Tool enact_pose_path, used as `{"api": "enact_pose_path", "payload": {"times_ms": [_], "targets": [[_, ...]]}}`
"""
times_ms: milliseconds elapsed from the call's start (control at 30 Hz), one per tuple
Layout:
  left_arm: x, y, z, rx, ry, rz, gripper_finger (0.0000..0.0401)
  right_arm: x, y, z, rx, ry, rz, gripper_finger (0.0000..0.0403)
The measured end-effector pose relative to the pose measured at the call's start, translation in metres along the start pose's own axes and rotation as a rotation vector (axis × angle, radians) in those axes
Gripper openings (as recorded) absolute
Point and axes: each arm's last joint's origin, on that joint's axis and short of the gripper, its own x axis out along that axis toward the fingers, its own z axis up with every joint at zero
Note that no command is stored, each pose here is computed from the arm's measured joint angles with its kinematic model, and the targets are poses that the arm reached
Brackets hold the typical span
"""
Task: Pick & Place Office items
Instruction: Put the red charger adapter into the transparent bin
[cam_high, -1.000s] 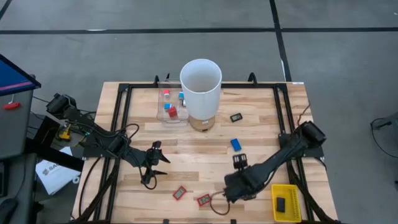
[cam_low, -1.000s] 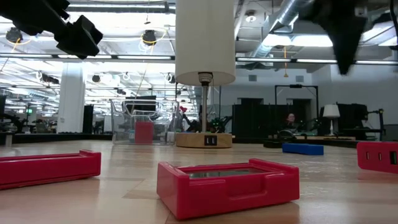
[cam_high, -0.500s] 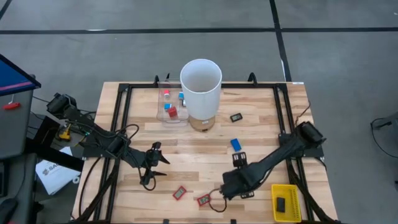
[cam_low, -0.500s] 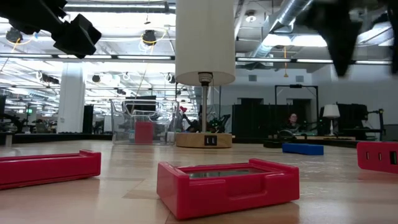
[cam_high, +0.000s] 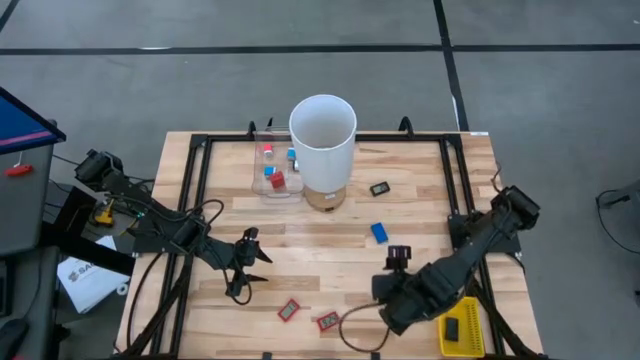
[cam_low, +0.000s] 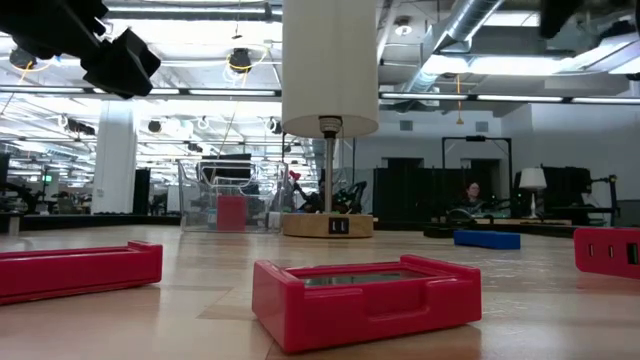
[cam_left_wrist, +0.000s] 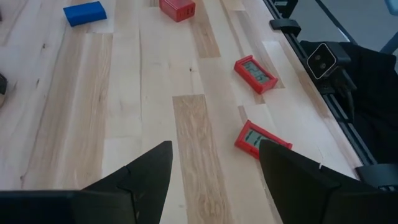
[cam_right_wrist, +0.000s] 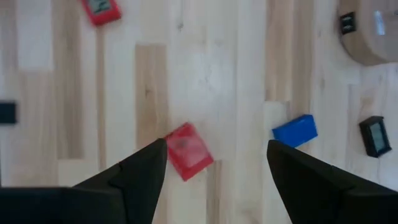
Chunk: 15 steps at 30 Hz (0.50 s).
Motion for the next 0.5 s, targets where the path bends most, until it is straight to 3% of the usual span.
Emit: {"api": "enact_pose_path", "payload": {"times_ms": [300, 500], "targets": [[0.0, 0.0, 0.001, -0.012, -0.006, -0.002, 0.0255, 0.013, 0.011, -0.009, -0.069, 0.061, 0.009, 0.0278], [0.0, 0.0, 0.001, -0.011, -0.01, -0.005, 0.0259, 0.038, 0.014, -0.02, -0.134, 0.092, 0.002, 0.0336]]}}
